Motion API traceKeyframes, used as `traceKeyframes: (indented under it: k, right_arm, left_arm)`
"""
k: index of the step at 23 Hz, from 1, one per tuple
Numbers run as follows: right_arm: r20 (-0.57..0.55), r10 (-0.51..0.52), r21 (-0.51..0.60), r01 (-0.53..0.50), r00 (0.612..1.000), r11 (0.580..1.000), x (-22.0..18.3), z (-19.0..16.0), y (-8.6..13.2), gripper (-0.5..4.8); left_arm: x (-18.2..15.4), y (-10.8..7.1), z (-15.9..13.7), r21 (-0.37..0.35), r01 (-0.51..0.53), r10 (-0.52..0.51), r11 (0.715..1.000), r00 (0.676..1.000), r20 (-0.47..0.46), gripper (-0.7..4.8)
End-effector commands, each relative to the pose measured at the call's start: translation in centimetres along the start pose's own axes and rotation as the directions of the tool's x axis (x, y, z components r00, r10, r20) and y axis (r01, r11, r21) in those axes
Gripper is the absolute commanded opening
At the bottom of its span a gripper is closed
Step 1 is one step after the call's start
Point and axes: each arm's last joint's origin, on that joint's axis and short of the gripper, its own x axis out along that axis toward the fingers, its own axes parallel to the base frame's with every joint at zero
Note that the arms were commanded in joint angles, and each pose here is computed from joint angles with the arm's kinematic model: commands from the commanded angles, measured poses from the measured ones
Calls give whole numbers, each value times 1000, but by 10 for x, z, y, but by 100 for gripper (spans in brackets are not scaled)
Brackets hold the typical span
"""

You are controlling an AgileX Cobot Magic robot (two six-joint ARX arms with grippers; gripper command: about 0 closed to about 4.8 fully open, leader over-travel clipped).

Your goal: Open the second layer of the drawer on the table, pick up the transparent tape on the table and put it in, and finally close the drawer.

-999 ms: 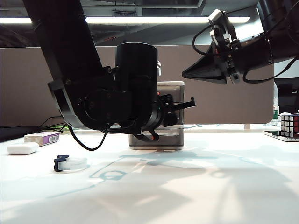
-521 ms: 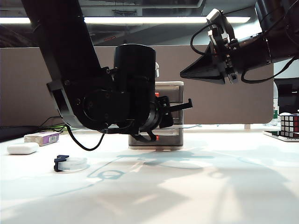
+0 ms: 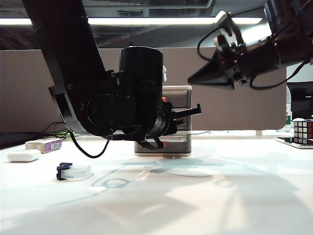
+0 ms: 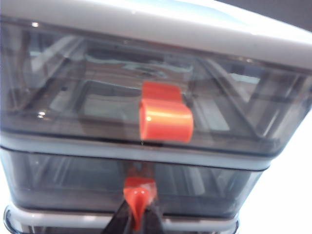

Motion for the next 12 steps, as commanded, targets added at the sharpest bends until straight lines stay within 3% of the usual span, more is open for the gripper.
traceKeyframes:
  k: [1,7,12]
  right_arm:
    - [15,-5,-25,6,1000,1000,10,-1,-7,-5]
    - [-15,16,2,-16,1000,1000,33,-10,-23,-5]
    - [-16,39,-5,-39,999,999,42,-10,-18,-5]
  left_arm:
    - [0,-1,0,5,1,-1,1000,1000,-6,-6]
    - [0,-1,0,6,2,-2,1000,1000,-7,-6]
    - [0,-1,0,9,1,-1,1000,1000,-11,-6]
